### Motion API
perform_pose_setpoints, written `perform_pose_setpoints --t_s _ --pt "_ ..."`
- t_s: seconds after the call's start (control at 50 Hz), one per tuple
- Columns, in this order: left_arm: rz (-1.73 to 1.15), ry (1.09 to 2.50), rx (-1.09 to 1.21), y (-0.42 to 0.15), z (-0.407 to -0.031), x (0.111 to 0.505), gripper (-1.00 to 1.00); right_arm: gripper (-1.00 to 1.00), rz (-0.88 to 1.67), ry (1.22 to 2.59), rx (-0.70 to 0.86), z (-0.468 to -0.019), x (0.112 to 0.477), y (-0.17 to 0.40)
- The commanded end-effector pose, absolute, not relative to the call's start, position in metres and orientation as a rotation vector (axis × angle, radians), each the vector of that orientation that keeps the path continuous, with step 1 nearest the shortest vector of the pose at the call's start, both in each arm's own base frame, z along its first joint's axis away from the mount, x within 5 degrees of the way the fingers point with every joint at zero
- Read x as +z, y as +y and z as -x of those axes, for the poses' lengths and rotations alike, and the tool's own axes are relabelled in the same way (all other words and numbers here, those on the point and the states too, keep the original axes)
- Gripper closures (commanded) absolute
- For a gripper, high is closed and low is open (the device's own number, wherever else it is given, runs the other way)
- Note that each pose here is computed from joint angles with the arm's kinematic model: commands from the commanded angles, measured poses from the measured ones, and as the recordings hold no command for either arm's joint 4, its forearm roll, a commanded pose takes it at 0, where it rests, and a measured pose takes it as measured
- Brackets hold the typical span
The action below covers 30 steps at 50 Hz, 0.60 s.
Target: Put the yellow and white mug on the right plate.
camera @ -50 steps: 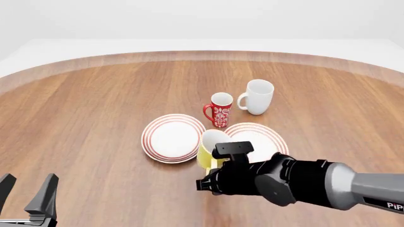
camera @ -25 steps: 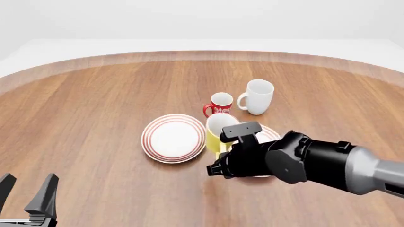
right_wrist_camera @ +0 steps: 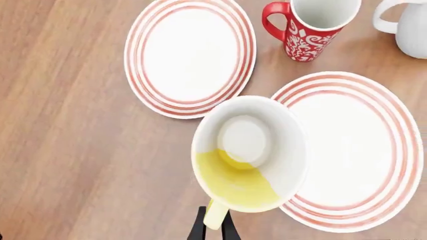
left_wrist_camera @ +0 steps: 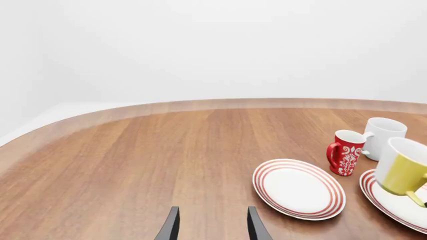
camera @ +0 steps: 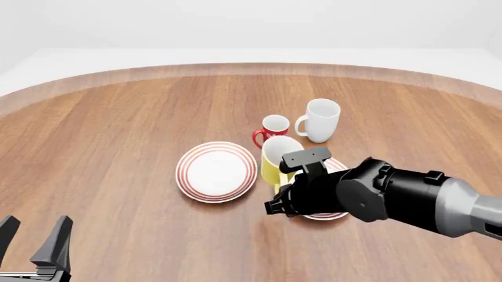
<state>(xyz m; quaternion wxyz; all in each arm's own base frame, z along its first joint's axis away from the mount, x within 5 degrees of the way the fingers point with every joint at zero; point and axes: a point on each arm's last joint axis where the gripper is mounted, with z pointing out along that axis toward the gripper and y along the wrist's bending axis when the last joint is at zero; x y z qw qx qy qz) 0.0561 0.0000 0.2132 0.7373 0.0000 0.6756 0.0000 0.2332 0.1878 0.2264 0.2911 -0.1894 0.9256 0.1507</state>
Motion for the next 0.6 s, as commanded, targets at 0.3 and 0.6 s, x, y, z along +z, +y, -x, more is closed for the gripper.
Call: perform_pose_setpoints --t_s 0.3,0.6 --pt "0.0 1.484 0.0 0.0 -0.056 0.213 -1.0 1.0 0.409 2.509 0.259 -0.255 0.21 0.135" --pt "0.0 1.484 0.0 0.0 -0.056 0.213 -1.0 1.0 0.353 2.522 0.252 -0.262 0.2 0.129"
